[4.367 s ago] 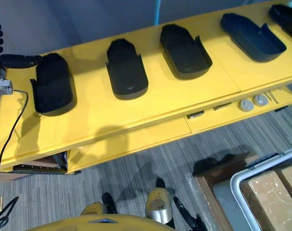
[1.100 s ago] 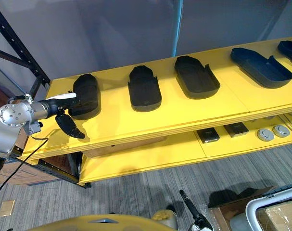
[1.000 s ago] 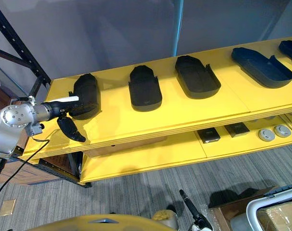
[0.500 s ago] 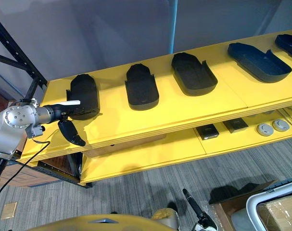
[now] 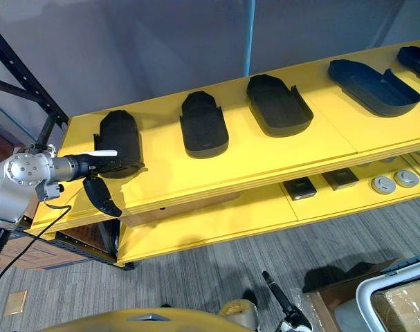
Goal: Walk over and take three plastic housings, then place them on the shelf
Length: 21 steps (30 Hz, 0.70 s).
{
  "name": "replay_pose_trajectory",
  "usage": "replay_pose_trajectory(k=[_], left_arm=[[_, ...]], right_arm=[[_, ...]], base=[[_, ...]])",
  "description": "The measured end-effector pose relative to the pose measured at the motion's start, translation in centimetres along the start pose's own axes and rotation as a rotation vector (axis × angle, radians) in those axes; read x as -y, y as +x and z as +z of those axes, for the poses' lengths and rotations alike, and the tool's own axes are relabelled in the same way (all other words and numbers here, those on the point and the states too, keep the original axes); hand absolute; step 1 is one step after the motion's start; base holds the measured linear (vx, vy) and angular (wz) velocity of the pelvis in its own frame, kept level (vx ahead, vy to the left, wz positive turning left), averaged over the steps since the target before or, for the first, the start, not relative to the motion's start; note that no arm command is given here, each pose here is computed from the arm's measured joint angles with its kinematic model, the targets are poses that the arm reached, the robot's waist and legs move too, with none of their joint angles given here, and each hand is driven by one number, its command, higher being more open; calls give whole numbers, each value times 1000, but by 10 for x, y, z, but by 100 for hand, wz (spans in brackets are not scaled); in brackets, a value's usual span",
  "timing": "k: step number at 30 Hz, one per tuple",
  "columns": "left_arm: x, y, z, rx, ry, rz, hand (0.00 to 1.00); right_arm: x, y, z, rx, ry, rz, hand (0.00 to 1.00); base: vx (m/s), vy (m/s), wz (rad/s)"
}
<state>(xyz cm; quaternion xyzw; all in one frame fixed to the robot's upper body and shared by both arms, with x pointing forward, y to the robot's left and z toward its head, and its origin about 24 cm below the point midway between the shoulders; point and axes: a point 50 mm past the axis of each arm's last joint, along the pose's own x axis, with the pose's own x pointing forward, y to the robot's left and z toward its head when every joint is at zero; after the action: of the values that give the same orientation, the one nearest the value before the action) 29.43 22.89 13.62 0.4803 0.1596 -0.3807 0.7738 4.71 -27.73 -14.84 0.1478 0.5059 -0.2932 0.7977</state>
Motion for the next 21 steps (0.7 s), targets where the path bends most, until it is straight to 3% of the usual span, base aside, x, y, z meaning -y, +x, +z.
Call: replay_pose_trajectory(k=[8,11,12,18,20,21], left_arm=[[5,0,-3,-12,-18,18,100],[3,1,-7,-22,-43,144,100],[0,1,-7,-12,-65,205,100],[-32,-22,-4,206,-283,954,100],[-28,-36,2,370,-339,1218,100],[-25,-38,6,412,-345,1263,100]], right_arm=[[-3,1,3,-7,2,8,100],[-2,1,2,-9,1,6,100],[-2,1,2,-9,1,5,100],[2,-1,-1,14,-12,-5,100],[4,-2,-9,7,-11,-13,100],[5,-3,-12,3,-10,-15,100]], base=[[0,0,0],[0,0,0],[0,0,0],[0,0,0],[0,0,0],[0,0,0]])
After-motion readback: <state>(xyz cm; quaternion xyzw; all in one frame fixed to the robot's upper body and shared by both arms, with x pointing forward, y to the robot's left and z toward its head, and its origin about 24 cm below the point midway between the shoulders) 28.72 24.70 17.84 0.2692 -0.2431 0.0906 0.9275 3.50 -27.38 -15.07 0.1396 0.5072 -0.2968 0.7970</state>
